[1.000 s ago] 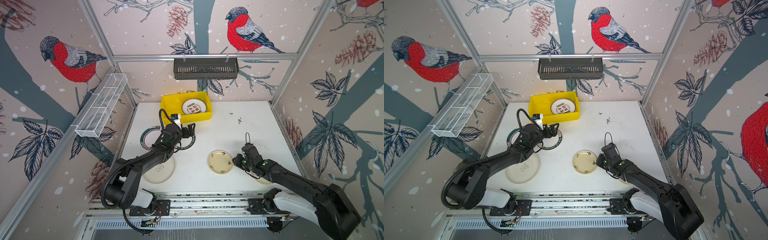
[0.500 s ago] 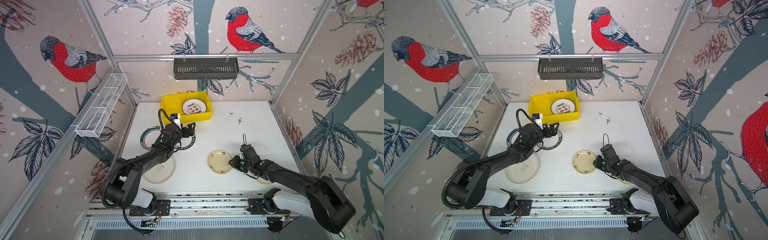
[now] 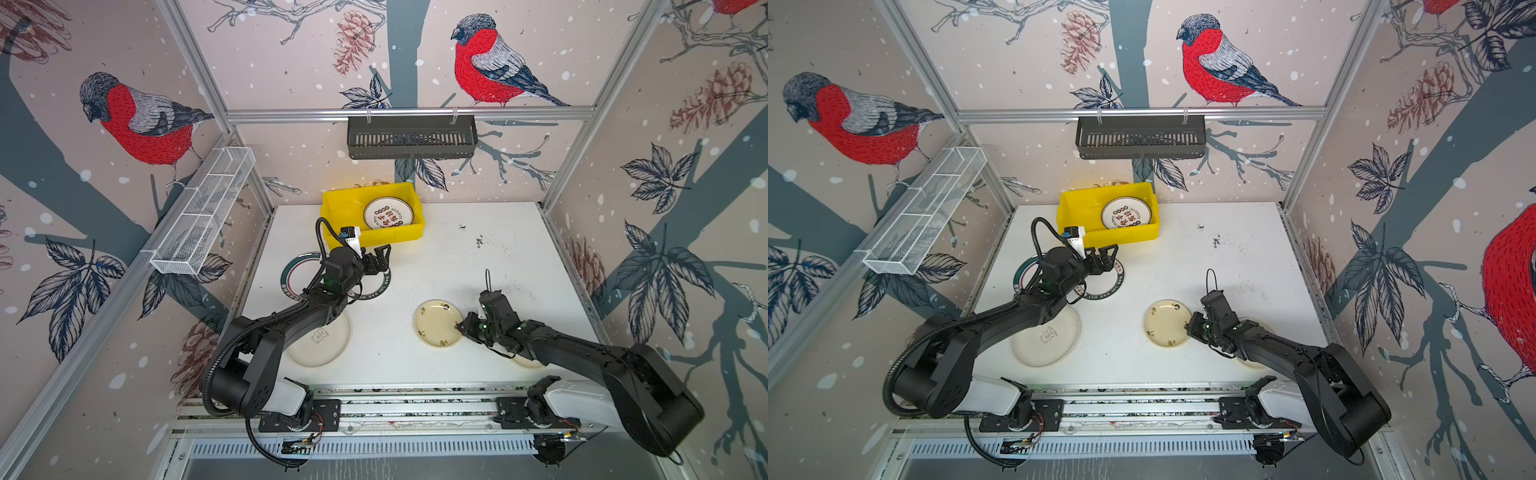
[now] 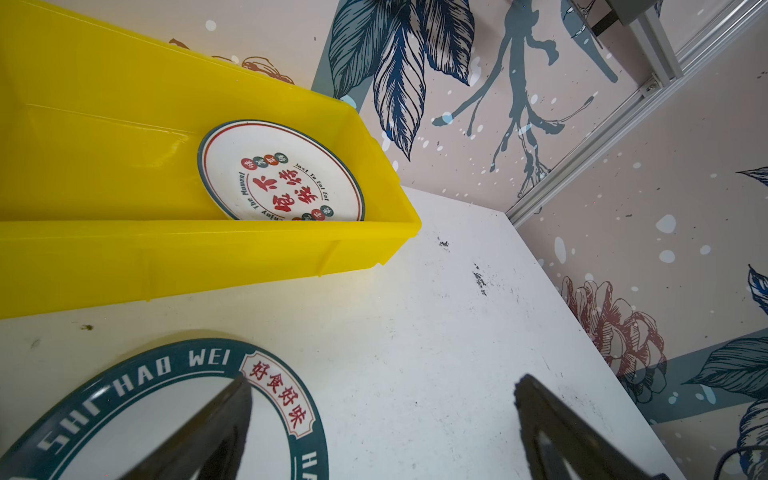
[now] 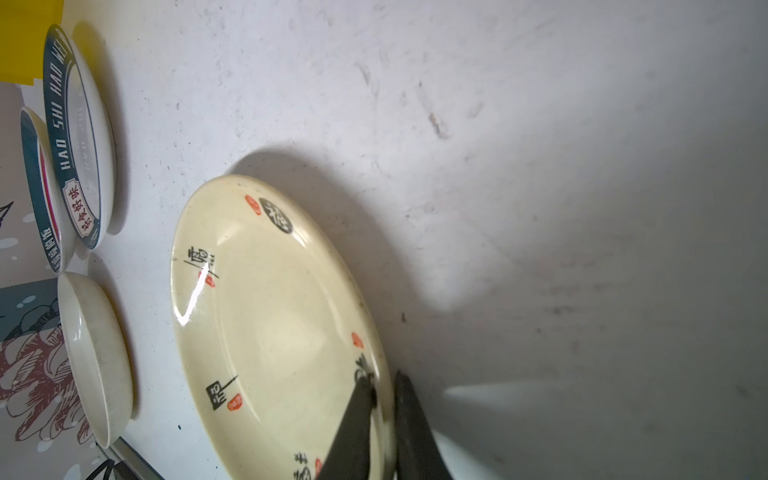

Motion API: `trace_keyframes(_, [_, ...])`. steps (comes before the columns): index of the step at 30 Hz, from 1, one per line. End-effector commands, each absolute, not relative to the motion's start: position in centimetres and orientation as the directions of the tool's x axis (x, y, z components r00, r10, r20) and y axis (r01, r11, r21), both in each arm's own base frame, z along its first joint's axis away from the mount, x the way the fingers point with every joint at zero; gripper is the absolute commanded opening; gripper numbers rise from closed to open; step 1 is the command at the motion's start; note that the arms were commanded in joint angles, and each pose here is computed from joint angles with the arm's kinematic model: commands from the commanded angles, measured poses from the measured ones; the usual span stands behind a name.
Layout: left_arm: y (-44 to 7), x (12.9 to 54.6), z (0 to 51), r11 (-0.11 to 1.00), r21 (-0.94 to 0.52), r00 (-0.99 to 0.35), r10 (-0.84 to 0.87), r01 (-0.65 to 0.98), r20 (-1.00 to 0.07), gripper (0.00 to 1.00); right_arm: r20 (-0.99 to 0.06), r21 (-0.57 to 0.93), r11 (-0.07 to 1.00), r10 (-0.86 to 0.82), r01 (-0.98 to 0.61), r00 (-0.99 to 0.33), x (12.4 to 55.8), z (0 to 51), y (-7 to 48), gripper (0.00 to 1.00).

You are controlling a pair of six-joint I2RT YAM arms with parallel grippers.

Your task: Place the plates into the plastic bin on the countertop

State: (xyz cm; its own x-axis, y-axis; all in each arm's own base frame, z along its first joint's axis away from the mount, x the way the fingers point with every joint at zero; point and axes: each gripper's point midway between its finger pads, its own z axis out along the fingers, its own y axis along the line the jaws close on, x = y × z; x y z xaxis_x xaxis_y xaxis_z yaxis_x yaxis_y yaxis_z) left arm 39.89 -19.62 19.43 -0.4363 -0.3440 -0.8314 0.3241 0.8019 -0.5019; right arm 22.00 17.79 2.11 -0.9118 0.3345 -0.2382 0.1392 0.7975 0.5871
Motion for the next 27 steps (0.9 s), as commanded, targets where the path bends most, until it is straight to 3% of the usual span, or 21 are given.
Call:
trace_keyframes(1, [-19.8, 40.1, 20.6, 0.786, -0.511, -0.407, -0.365, 0.347, -0.838, 0.98, -0.249, 0.597, 0.793, 0.324, 0.119, -0.913, 22.2, 2.2, 18.0, 0.11])
trace_keyframes(6, [-19.8, 40.1, 20.6, 0.785, -0.514, -0.410, -0.366, 0.346, -0.835, 0.98, -0.251, 0.597, 0.793, 0.327, 0.120, -0.911, 22.4, 2.3, 17.9, 0.04])
trace_keyframes(20, [-19.9, 40.0, 20.4, 0.777, -0.524, -0.422, -0.369, 0.348, -0.828, 0.98, -0.284, 0.651, 0.752, 0.366, 0.102, -0.886, 23.9, 4.0, 17.7, 0.02])
trace_keyframes(27, [-20.2, 40.1, 20.1, 0.767, -0.538, -0.434, -0.375, 0.351, -0.819, 0.98, -0.345, 0.679, 0.730, 0.410, 0.077, -0.844, 26.9, 6.6, 17.4, 0.01])
